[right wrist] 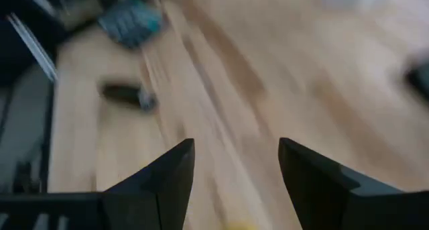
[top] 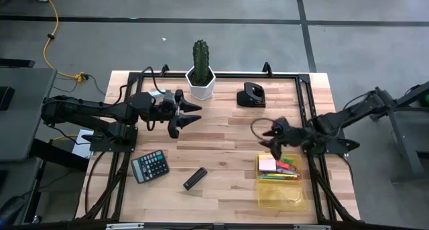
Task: Pack school essentials
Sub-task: Return to Home Position
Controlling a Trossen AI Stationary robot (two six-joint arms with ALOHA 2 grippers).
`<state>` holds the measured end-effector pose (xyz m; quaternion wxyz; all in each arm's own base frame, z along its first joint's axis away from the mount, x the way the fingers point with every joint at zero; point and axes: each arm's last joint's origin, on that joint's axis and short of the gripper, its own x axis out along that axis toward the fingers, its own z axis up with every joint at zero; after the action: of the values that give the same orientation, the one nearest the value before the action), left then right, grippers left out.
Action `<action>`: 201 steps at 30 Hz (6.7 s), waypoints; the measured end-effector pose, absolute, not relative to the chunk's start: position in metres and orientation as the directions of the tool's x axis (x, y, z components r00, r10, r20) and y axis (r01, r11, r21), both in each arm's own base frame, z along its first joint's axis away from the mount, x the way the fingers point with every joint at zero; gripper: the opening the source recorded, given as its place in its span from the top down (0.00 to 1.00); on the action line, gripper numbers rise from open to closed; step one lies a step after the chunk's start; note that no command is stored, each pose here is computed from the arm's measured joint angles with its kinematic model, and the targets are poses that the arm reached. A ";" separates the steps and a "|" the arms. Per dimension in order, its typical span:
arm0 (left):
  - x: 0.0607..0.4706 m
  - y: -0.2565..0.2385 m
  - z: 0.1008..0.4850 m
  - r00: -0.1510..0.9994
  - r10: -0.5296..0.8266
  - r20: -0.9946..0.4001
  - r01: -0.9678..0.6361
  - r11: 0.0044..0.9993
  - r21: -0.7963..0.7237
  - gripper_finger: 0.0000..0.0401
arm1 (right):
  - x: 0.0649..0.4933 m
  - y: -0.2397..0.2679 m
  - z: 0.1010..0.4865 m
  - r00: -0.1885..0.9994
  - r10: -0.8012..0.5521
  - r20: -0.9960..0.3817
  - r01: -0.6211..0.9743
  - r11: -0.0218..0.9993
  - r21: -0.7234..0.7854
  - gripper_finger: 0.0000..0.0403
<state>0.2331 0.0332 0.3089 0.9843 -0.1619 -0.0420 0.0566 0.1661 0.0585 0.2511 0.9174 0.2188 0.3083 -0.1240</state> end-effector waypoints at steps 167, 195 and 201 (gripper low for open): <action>0.099 0.009 0.166 0.993 0.118 -0.012 -0.117 0.966 -0.230 1.00 | 0.096 0.003 0.179 0.990 0.057 0.133 -0.095 0.948 0.305 1.00; 0.099 0.009 0.166 0.993 0.118 -0.012 -0.118 0.966 -0.230 1.00 | 0.100 0.002 0.165 1.000 0.011 -0.026 -0.007 0.991 0.132 1.00; 0.099 0.009 0.166 0.993 0.118 -0.012 -0.117 0.966 -0.230 1.00 | 0.100 0.002 0.165 1.000 0.011 -0.026 -0.008 0.991 0.131 1.00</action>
<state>0.0993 0.0091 0.1663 0.9915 -0.1159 -0.0008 0.0592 0.0999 0.0022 0.1647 0.9978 0.0654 0.0134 0.0047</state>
